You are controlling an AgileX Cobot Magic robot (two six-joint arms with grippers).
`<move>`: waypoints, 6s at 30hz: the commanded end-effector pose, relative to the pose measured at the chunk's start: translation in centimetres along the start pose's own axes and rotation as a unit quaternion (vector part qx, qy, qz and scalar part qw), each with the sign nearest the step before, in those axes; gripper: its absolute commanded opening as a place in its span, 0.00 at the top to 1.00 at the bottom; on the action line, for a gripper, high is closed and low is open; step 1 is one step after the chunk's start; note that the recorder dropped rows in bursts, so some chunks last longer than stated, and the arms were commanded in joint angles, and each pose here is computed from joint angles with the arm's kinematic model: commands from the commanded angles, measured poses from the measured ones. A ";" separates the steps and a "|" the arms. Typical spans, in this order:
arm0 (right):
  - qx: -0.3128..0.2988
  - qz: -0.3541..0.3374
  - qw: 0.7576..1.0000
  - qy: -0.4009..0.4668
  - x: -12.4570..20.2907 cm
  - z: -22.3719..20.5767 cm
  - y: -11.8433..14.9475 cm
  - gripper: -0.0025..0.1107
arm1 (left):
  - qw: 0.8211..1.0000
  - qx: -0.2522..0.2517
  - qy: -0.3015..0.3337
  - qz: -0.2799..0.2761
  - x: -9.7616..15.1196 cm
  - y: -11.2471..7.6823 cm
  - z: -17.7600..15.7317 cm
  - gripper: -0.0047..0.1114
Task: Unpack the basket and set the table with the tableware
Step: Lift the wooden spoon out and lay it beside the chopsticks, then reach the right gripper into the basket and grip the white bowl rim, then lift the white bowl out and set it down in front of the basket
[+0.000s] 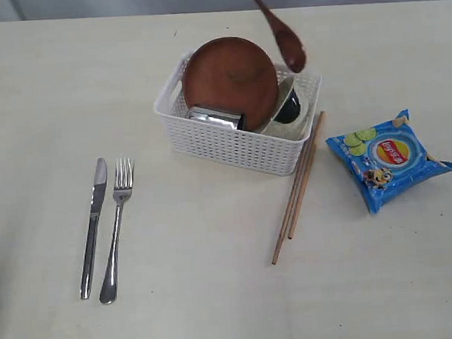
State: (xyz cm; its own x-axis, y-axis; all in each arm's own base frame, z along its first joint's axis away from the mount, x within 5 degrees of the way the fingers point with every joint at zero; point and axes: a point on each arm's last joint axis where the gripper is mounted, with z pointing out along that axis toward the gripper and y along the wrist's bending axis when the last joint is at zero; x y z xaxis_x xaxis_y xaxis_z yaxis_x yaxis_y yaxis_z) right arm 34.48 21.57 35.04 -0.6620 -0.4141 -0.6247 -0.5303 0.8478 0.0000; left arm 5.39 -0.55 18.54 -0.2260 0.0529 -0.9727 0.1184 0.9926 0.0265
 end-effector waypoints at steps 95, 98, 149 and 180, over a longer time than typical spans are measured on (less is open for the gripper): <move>0.152 0.162 0.958 0.179 3.4 5.6 -5.2 0.98 | 1.000 0.000 0.000 -0.002 0.1 0.0 0.0 0.96; 0.154 0.162 0.961 0.163 2.6 5.1 -5.3 0.98 | 1.000 0.000 0.000 -0.002 0.1 0.0 0.0 0.96; -0.205 0.112 0.912 0.338 17.1 9.5 5.9 0.98 | 1.000 0.000 0.000 -0.001 0.1 0.0 0.0 0.96; -0.013 0.044 0.949 0.311 15.1 9.1 2.2 0.76 | 1.000 0.000 0.000 -0.001 0.1 0.0 0.0 0.96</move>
State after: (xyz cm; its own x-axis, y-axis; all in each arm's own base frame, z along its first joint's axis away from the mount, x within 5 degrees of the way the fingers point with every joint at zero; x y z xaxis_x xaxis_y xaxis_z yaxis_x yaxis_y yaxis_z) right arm 28.09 20.56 19.68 -0.8870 -0.4558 -0.0736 -0.4610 0.8830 0.0882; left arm 5.39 -0.55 18.54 -0.2260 0.0529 -0.9727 0.1184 0.9926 0.0265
